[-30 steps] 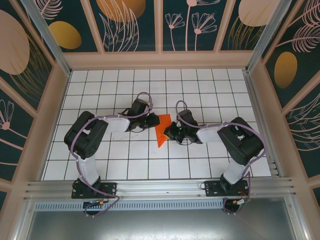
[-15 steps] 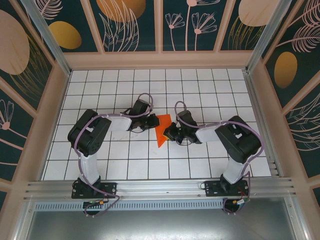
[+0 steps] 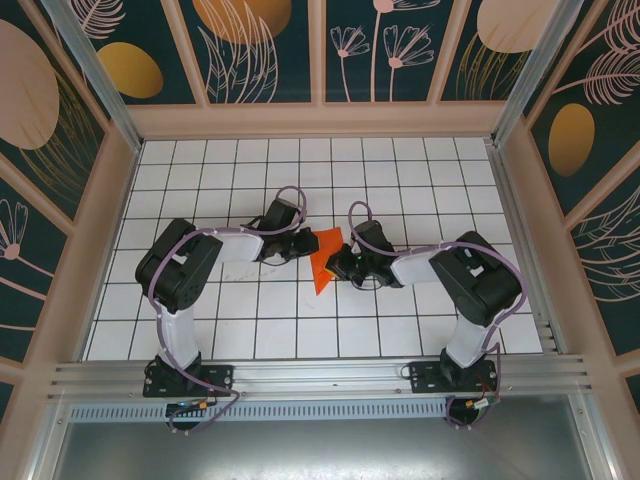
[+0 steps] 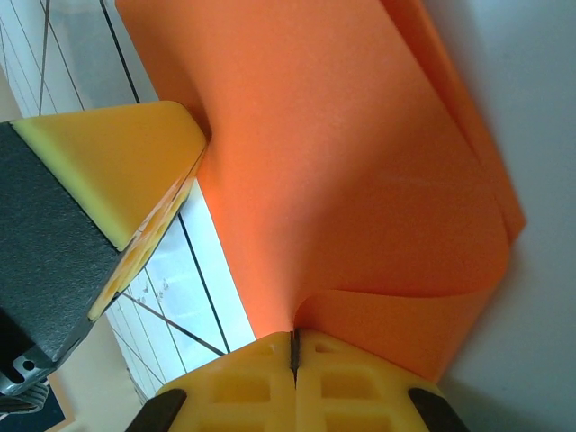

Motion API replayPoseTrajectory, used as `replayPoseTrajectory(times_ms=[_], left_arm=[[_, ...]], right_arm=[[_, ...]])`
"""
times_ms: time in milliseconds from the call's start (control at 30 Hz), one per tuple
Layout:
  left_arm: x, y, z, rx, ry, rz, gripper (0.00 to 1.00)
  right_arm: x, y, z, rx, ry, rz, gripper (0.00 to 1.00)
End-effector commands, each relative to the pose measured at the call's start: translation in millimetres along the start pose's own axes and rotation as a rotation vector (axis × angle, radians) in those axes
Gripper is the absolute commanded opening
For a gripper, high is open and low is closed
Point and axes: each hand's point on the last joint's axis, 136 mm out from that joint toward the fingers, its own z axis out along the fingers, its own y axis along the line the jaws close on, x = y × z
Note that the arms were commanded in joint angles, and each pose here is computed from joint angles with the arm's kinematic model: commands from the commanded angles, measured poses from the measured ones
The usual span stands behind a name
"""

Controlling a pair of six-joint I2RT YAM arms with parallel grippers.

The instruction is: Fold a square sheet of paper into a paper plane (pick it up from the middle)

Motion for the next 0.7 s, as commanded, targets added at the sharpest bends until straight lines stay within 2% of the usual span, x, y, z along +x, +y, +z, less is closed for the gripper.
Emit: replayPoseTrajectory(times_ms=[0,667], left_arm=[[11.9,18.1,8.1,-0.059,0.041,-0.001,0.14],[12.6,18.4,9.1,-0.059,0.047,-0.003,0.13]], right_arm=[[-5.6,18.1,-7.0,-0.035,-0.040,-0.060,0.03],[-2.2,18.9,-0.8,-0.033,-0.021,-0.081,0.03]])
